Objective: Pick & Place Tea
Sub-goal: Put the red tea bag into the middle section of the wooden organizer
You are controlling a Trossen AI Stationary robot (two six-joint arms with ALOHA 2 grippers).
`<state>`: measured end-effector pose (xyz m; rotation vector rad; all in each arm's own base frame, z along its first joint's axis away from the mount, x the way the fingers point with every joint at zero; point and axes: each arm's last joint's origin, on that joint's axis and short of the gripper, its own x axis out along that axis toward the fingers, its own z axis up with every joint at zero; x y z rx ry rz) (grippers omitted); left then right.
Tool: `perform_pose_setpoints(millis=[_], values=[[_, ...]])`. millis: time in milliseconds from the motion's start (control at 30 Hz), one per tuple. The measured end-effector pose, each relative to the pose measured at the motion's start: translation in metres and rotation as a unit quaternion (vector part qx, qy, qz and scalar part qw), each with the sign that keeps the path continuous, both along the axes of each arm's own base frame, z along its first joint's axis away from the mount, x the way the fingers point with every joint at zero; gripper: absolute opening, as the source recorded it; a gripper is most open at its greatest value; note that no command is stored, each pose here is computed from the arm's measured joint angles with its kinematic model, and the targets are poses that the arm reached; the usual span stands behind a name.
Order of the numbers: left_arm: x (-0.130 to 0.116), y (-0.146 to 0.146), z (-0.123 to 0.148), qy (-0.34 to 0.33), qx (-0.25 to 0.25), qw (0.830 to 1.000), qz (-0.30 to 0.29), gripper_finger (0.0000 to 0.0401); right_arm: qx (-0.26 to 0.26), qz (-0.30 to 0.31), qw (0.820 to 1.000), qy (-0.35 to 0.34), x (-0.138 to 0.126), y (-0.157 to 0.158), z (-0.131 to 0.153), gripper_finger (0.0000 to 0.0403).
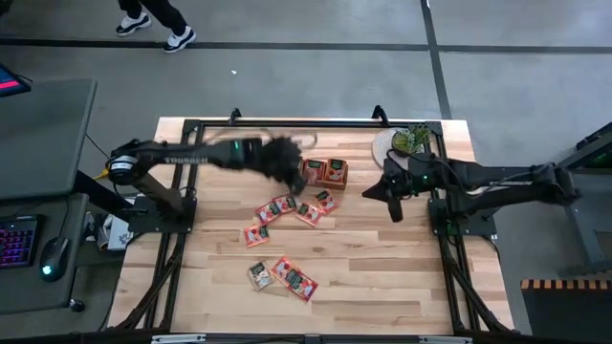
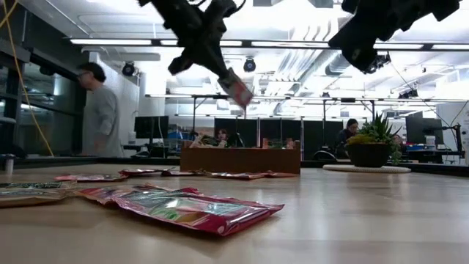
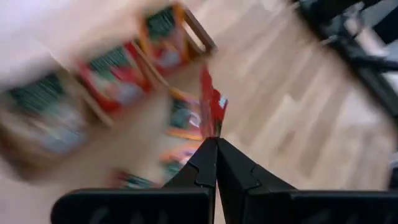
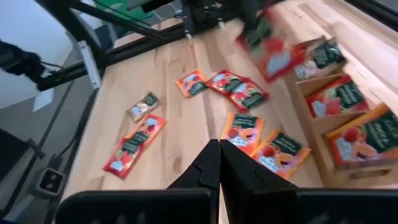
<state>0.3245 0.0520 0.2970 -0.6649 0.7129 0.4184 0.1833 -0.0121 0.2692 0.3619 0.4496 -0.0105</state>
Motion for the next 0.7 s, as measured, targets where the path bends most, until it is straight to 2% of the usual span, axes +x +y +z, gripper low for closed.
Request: perform_pose_setpoints(millis=[133,233,300,400,500,567,700], values=[[-0.005,0.046,0.038,0.025,0.059,0.995,-0.071,0.0,0.02,-0.044,0.999,0.004,0.0,-0.012,-0.001,0.0],[-0.015,0.073,0.043,0.09,0.07,0.986,-0.124,0.0,0.029,-0.077,0.997,-0.008,-0.001,-0.022,0.001,0.0],[-0.012,0.089,0.048,0.097,0.088,0.979,-0.156,0.0,0.028,-0.095,0.995,-0.023,-0.002,-0.028,0.004,0.0],[-0.019,0.105,0.039,0.153,0.077,0.963,-0.207,0.0,0.019,-0.127,0.991,-0.036,-0.004,-0.037,0.012,0.0],[-0.004,0.116,0.031,0.149,0.118,0.949,-0.251,0.0,-0.006,-0.145,0.988,-0.044,-0.006,-0.046,0.019,0.0],[-0.001,0.118,0.022,0.17,0.123,0.935,-0.286,0.0,-0.02,-0.153,0.987,-0.047,-0.008,-0.051,0.022,0.0],[0.012,0.123,0.011,0.175,0.161,0.91,-0.339,0.0,-0.023,-0.178,0.983,-0.046,-0.011,-0.06,0.022,0.0]])
